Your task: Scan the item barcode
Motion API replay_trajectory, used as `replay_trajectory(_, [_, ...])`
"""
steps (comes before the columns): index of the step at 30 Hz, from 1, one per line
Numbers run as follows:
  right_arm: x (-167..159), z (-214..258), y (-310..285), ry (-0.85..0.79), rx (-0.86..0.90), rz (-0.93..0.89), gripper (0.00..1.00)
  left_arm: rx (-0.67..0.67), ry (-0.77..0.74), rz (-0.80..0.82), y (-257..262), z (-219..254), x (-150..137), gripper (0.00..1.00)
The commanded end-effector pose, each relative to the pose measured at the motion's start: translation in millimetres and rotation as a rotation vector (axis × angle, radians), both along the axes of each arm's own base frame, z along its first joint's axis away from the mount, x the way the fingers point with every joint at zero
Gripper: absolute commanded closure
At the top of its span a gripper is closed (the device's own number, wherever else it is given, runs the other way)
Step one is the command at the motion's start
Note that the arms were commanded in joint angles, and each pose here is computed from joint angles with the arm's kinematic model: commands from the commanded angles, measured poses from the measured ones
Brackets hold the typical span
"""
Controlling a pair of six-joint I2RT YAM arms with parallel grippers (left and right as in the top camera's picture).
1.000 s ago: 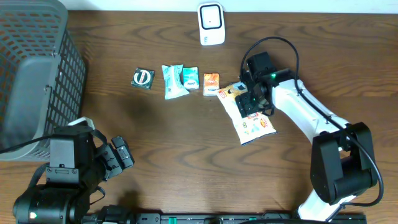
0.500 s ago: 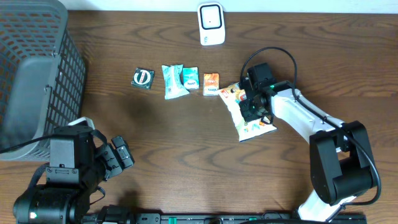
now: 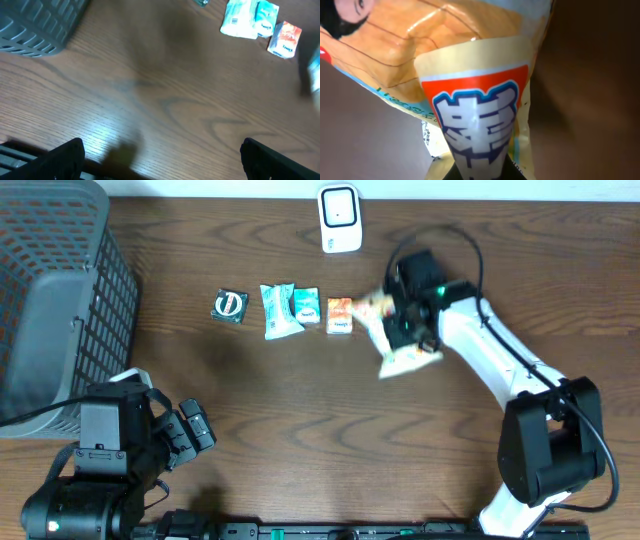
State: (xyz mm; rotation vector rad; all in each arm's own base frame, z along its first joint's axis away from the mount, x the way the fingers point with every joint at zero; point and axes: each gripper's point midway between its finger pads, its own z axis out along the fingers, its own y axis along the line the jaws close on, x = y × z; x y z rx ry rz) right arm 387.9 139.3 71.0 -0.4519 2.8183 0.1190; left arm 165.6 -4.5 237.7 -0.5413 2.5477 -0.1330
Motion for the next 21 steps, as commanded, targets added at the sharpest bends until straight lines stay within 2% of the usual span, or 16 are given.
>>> replay_trajectory(1, [51.5, 60.9, 10.9, -0.204, 0.045, -0.025, 0.99, 0.002, 0.002, 0.005, 0.6, -0.2, -0.4, 0.02])
replay_trajectory(4, [78.4, 90.2, 19.8, -0.327, 0.098, -0.044, 0.99, 0.002, 0.002, 0.005, 0.7, -0.3, -0.5, 0.02])
replay_trajectory(12, [135.0, 167.8, 61.3, -0.615, 0.393, -0.102, 0.99, 0.002, 0.002, 0.005, 0.6, -0.2, -0.4, 0.02])
replay_trajectory(16, [172.5, 179.9, 69.1, -0.688, 0.464, -0.171, 0.99, 0.002, 0.002, 0.005, 0.6, -0.2, -0.4, 0.02])
replay_trajectory(21, [221.4, 167.5, 89.2, -0.728, 0.488, -0.163, 0.99, 0.002, 0.002, 0.005, 0.6, -0.2, -0.4, 0.02])
